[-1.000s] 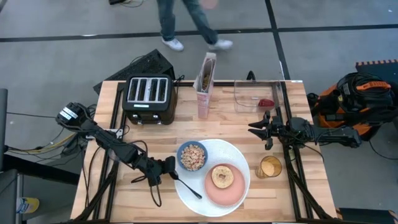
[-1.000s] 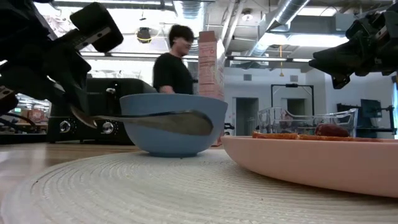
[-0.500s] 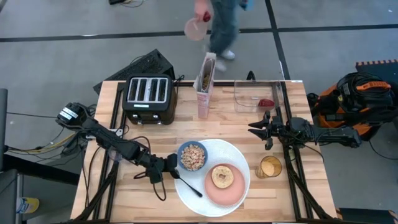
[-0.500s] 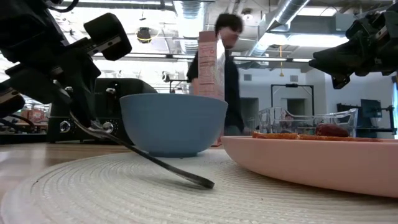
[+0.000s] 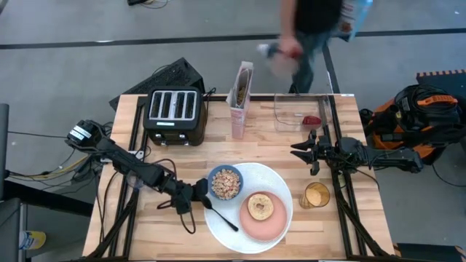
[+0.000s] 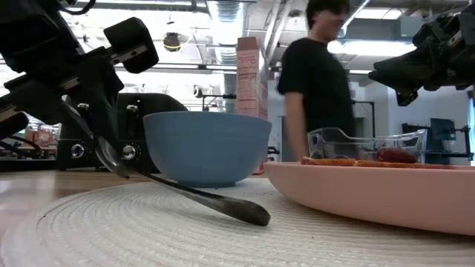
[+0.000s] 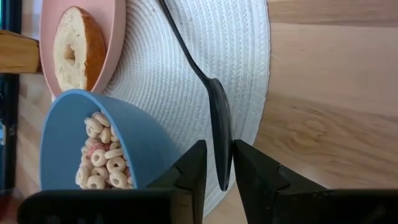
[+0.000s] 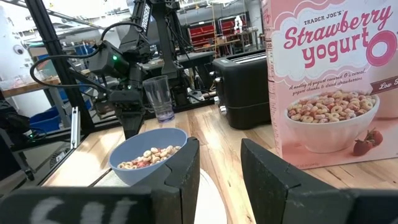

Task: Arrange a breakfast setting
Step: Put the black spoon on the bottom left of the white placemat, then put the red apple from the transparent bin on the pink plate

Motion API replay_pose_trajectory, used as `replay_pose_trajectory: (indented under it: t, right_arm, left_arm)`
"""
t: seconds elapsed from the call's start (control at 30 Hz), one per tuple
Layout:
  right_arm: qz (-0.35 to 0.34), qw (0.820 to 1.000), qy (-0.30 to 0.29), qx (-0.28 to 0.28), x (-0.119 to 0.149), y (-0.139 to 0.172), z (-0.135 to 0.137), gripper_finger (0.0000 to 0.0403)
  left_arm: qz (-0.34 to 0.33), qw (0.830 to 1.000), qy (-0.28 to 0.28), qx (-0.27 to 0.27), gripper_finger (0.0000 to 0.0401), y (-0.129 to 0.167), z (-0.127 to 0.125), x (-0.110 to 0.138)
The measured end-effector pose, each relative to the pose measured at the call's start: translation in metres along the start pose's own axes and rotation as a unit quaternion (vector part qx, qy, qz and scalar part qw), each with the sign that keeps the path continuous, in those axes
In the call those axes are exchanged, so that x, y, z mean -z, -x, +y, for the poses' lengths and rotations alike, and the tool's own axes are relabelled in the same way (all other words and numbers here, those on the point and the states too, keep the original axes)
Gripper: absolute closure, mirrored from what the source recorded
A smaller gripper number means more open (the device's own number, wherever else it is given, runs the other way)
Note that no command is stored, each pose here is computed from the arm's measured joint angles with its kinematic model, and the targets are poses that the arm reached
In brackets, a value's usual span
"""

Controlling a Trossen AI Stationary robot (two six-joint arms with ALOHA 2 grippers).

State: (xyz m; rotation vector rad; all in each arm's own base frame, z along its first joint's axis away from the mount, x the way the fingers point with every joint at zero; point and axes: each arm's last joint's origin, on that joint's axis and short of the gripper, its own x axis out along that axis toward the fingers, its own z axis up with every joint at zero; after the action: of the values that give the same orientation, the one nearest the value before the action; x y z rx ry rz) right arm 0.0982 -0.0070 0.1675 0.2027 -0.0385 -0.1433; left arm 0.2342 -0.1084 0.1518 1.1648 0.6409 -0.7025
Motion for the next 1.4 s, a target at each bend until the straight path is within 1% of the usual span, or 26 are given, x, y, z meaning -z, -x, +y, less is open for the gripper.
replay_pose_trajectory:
  t: [0.13,0.5,0.63,0.77,0.9,1.07,1.2,1.33,1.4]
  right_arm:
    - [0.000,1.000,0.000,0.000,0.000,0.000,0.000,0.0264]
    - [0.000,1.000,0.000,0.000,0.000,0.000,0.000,0.0264]
    - [0.000,1.000,0.000,0.000,0.000,0.000,0.000,0.0264]
    - [0.000,1.000,0.000,0.000,0.000,0.000,0.000,0.0264]
    - [0.000,1.000,0.000,0.000,0.000,0.000,0.000,0.0264]
    - [0.000,1.000,0.000,0.000,0.000,0.000,0.000,0.0264]
    - [0.000,1.000,0.000,0.000,0.000,0.000,0.000,0.0264]
    - [0.000,1.000,0.000,0.000,0.000,0.000,0.000,0.0264]
    - [0.000,1.000,0.000,0.000,0.000,0.000,0.000,0.0264]
  left_arm:
    - [-0.006,1.000,0.007,0.004,0.0319,0.000,0.000,0.000]
    - [-0.007,0.998,0.062,0.005,0.0284,0.000,-0.001,-0.001]
    - [-0.011,0.995,0.094,-0.001,0.0280,0.003,-0.003,-0.012]
    - [-0.029,0.994,0.104,-0.021,0.0280,0.010,0.003,-0.031]
    - [-0.068,0.991,0.109,-0.046,0.0280,0.022,0.017,-0.053]
    - [-0.110,0.985,0.116,-0.067,0.0280,0.043,0.034,-0.073]
    - [-0.141,0.974,0.158,-0.081,0.0280,0.065,0.050,-0.085]
    - [-0.178,0.956,0.211,-0.103,0.0280,0.097,0.070,-0.093]
    - [-0.189,0.954,0.205,-0.115,0.0280,0.114,0.077,-0.093]
